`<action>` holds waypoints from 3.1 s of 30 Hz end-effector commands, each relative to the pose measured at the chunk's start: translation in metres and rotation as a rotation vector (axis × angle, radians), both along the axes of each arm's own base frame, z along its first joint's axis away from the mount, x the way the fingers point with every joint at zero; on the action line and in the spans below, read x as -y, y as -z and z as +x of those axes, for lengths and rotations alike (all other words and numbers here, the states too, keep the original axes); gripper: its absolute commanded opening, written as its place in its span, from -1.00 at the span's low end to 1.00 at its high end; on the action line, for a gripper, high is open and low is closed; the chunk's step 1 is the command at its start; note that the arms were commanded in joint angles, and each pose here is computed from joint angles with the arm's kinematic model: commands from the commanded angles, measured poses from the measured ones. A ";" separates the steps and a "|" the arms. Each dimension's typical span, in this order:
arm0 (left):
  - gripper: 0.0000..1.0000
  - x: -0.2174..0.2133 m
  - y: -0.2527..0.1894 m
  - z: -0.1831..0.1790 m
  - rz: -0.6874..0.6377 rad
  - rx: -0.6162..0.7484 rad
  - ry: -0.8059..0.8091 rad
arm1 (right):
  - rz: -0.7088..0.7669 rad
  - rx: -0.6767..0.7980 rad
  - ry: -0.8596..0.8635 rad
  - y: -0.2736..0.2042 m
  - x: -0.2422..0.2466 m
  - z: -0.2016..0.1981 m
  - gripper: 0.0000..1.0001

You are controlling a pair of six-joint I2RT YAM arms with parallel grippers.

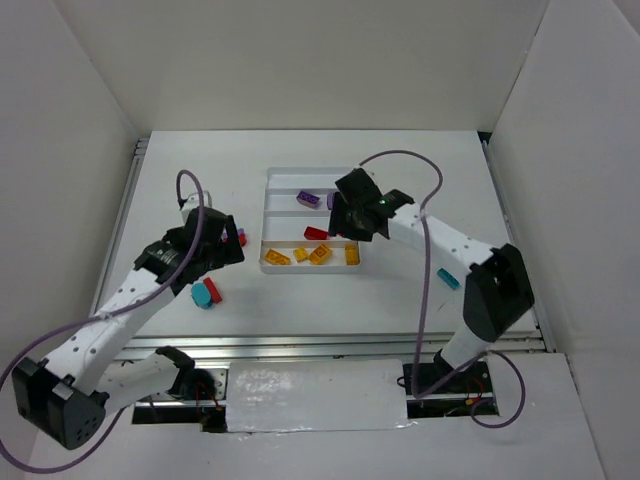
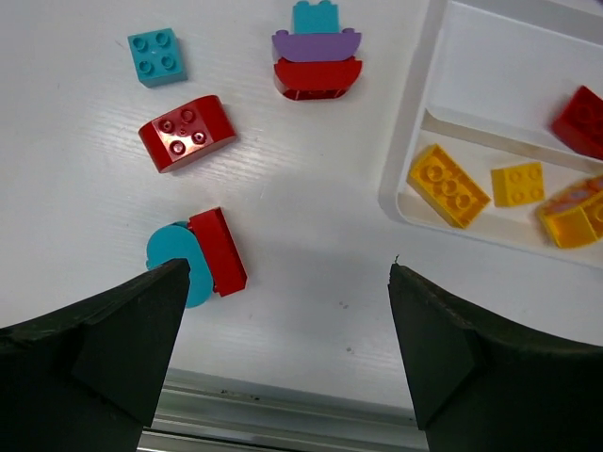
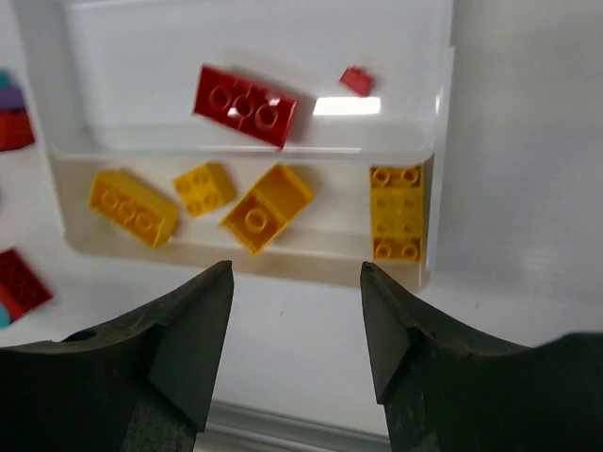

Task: Sort the legos into containers by color

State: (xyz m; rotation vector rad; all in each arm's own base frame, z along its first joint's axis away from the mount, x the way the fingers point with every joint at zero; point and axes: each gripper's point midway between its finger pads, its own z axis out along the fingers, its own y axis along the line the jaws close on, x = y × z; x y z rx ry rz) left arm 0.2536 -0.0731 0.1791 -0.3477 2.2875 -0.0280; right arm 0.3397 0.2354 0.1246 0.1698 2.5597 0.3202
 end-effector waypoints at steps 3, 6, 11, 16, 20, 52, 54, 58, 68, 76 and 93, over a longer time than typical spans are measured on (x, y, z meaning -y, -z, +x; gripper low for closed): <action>0.99 -0.002 0.014 0.055 -0.079 -0.035 -0.123 | 0.120 0.100 -0.144 -0.033 -0.019 -0.044 0.37; 0.99 -0.009 0.031 0.082 -0.067 -0.083 -0.161 | 0.134 0.115 -0.178 -0.036 -0.015 -0.067 0.39; 0.99 0.001 0.058 0.113 -0.038 -0.166 -0.115 | 0.183 0.179 -0.215 -0.058 -0.003 -0.092 0.60; 0.99 0.006 0.076 0.129 -0.019 -0.207 -0.107 | 0.196 0.210 -0.247 -0.065 0.006 -0.108 0.61; 0.99 0.001 0.081 0.134 0.003 -0.217 -0.139 | 0.198 0.215 -0.262 -0.065 0.009 -0.114 0.61; -0.12 0.000 0.155 0.135 0.008 -0.346 -0.128 | 0.223 0.192 -0.330 -0.046 0.001 -0.123 0.63; -0.41 0.005 0.141 0.136 -0.013 -0.328 -0.100 | 0.222 0.197 -0.326 -0.047 0.002 -0.122 0.63; -0.64 0.009 0.096 0.141 -0.022 -0.236 -0.068 | 0.237 0.209 -0.333 -0.051 -0.001 -0.122 0.63; -1.00 0.113 -0.037 0.095 -0.064 0.073 0.398 | 0.390 0.422 -0.117 -0.132 0.018 -0.105 0.67; -1.00 0.213 -0.098 -0.017 -0.176 0.422 1.091 | 0.466 0.565 0.038 -0.220 0.058 -0.112 0.73; -1.00 0.264 -0.094 -0.083 -0.113 0.480 1.473 | 0.569 0.194 -0.400 -0.157 -0.014 -0.172 0.60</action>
